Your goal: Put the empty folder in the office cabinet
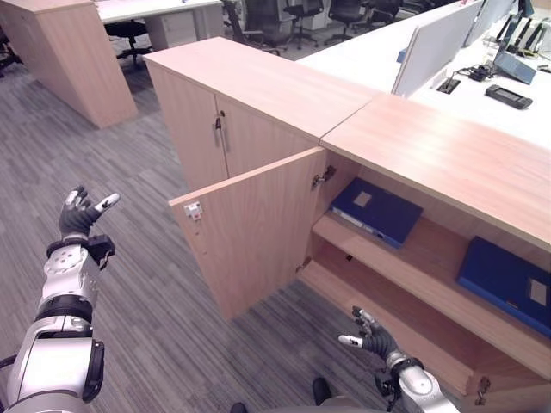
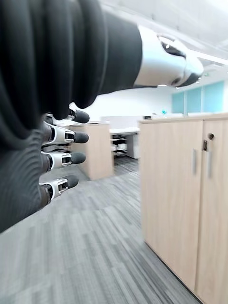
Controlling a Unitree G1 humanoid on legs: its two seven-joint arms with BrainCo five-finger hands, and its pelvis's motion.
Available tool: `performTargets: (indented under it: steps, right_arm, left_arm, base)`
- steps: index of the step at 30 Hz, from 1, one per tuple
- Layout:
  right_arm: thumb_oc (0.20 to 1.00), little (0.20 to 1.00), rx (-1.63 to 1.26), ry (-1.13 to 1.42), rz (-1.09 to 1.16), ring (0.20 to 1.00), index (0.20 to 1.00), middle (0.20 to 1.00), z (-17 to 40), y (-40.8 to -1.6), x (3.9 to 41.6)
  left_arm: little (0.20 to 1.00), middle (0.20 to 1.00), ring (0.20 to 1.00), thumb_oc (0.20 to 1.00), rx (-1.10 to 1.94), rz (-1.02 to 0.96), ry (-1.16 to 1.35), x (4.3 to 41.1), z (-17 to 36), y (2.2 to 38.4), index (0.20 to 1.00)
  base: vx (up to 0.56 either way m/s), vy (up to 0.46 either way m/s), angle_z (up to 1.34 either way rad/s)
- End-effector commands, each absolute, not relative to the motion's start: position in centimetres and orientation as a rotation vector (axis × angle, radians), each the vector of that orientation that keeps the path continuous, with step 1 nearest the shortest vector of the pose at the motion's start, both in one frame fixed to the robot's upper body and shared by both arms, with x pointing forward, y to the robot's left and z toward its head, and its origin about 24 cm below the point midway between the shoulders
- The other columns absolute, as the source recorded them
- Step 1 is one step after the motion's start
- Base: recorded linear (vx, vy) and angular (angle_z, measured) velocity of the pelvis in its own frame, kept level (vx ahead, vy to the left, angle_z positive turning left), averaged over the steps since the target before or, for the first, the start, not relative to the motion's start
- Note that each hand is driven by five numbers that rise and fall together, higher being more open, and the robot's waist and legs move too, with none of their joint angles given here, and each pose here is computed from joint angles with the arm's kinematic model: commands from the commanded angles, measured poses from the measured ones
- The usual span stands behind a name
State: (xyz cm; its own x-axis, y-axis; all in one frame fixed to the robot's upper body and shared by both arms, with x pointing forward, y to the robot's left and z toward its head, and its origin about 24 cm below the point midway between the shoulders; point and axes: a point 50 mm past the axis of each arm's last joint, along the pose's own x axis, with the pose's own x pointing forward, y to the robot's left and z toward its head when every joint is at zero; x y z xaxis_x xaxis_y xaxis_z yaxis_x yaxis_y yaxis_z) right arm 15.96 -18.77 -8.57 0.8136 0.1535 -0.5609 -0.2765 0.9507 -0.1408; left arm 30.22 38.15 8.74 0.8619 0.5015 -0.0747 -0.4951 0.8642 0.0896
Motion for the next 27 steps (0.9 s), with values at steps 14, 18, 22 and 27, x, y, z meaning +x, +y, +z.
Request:
performTargets:
  steps: [14, 18, 22, 27]
  right_arm:
    - [1.0, 1.0, -0.237, 0.469, 0.249, 1.0, 1.0, 1.0, -6.9, -18.8, 18.3]
    - [1.0, 1.0, -0.232, 0.463, 0.265, 1.0, 1.0, 1.0, -6.9, -18.3, 18.4]
    - [1.0, 1.0, -0.228, 0.461, 0.277, 1.0, 1.0, 1.0, -6.9, -17.9, 18.5]
    - [1.0, 1.0, -0.243, 0.446, 0.289, 1.0, 1.0, 1.0, -6.6, -17.9, 18.8]
  left_arm:
    - [1.0, 1.0, 1.0, 1.0, 0.096, 0.549, 0.02, 31.9, 12.2, 38.7, 1.0]
    - [1.0, 1.0, 1.0, 1.0, 0.087, 0.517, 0.027, 32.6, 11.9, 37.7, 1.0]
    - [1.0, 1.0, 1.0, 1.0, 0.075, 0.489, 0.032, 33.1, 11.5, 36.7, 1.0]
    - [1.0, 1.0, 1.0, 1.0, 0.135, 0.358, 0.071, 34.4, 10.2, 33.7, 1.0]
  base:
    - [-0.01, 0.019, -0.15]
    - [-0.02, -0.008, -0.02]
    - [-0.01, -0.006, -0.02]
    - [-0.01, 0.006, 0.0]
